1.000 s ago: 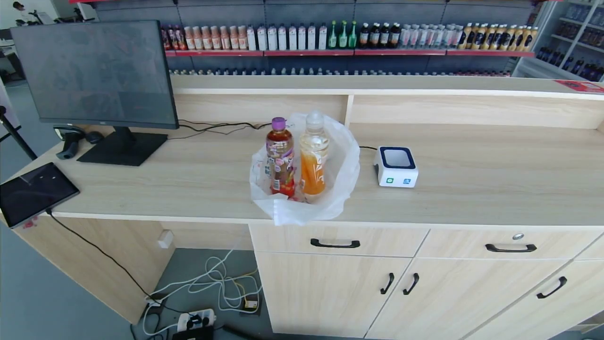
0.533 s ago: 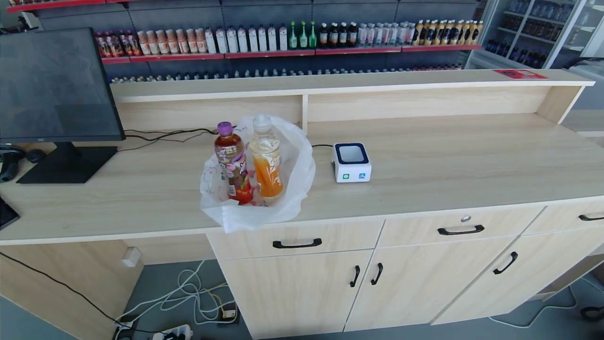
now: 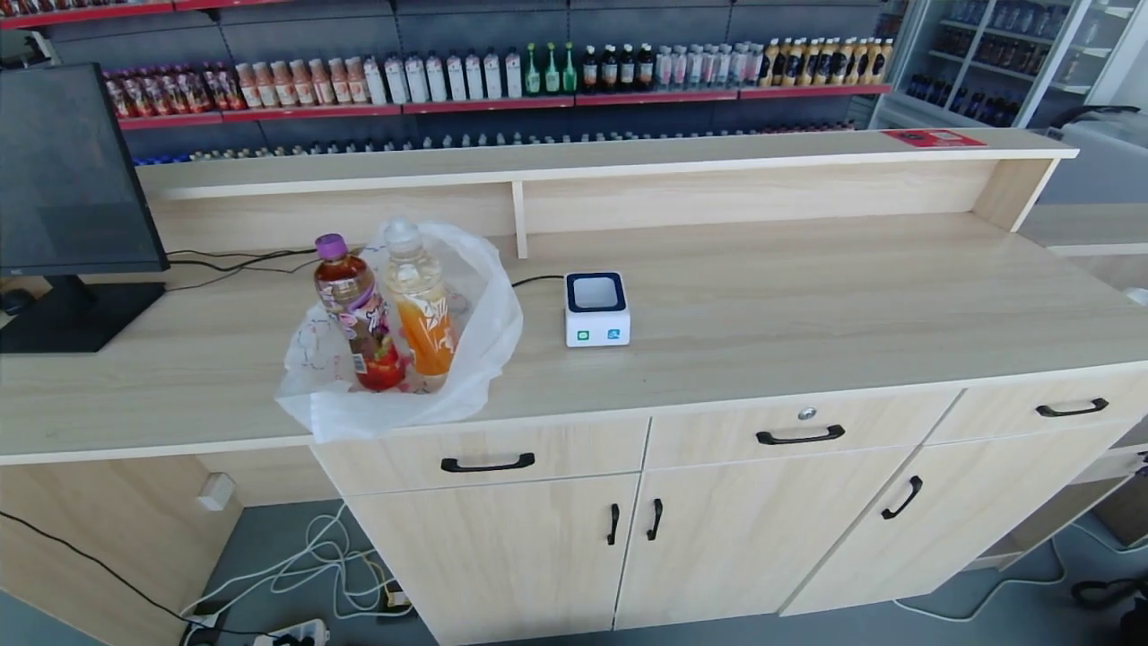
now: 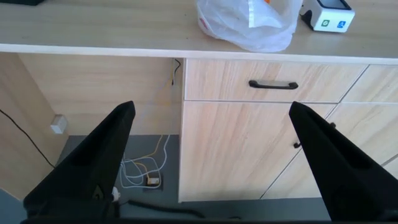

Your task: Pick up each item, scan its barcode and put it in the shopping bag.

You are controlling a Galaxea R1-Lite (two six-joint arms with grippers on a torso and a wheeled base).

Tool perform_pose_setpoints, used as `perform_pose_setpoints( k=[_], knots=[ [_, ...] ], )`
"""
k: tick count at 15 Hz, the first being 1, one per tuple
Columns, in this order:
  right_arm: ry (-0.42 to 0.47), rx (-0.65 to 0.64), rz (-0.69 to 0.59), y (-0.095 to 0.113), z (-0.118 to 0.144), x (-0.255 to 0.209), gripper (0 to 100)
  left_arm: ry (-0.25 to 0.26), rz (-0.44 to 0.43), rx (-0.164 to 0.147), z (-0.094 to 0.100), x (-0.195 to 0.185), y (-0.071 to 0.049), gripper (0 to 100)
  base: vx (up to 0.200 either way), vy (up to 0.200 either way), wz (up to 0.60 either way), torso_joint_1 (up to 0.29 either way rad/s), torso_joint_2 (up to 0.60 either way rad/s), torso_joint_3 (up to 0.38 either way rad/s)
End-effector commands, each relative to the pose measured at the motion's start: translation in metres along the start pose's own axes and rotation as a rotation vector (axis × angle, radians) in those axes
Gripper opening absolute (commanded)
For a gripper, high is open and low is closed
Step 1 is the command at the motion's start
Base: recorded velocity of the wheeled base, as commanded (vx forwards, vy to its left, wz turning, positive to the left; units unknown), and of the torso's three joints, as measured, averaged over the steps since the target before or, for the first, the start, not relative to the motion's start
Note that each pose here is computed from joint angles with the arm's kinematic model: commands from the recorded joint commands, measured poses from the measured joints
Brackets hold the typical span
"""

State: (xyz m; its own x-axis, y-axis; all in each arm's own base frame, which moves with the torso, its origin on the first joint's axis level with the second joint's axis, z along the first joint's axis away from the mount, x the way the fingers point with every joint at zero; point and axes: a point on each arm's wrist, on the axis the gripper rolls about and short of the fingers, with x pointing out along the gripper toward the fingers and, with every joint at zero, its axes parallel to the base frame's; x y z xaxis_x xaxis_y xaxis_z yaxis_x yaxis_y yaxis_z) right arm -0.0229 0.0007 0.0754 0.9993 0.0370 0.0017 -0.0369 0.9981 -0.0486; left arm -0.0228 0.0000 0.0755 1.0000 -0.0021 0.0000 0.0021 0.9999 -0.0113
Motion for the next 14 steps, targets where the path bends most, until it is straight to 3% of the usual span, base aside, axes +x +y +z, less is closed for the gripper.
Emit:
perform_pose_setpoints(
  k=[1, 9, 12, 14],
  knots=[
    [0.0, -0.001, 0.0, 0.0, 0.0002, 0.0001, 100, 0.0, -0.001, -0.001, 0.0, 0.0, 0.0, 100, 0.0, 0.0, 0.0, 0.0, 0.0, 0.0],
    [0.0, -0.01, 0.001, 0.0001, 0.0002, 0.0001, 100, 0.0, 0.001, -0.003, 0.0, 0.0, 0.0, 100, -0.2, 0.0, 0.0, 0.005, 0.0, -0.001],
    [0.002, -0.007, 0.001, 0.0001, 0.0, 0.0001, 100, 0.0, 0.001, -0.003, 0.0, 0.0, 0.0, 100, -0.2, 0.0, 0.6, -0.004, 0.0, 0.002],
    [0.0, -0.008, 0.001, 0.0001, 0.0002, 0.0001, 100, 0.0, 0.001, -0.003, 0.0, 0.0, 0.0, 100, -0.2, 0.0, 0.0, -0.005, 0.0, -0.002]
  ],
)
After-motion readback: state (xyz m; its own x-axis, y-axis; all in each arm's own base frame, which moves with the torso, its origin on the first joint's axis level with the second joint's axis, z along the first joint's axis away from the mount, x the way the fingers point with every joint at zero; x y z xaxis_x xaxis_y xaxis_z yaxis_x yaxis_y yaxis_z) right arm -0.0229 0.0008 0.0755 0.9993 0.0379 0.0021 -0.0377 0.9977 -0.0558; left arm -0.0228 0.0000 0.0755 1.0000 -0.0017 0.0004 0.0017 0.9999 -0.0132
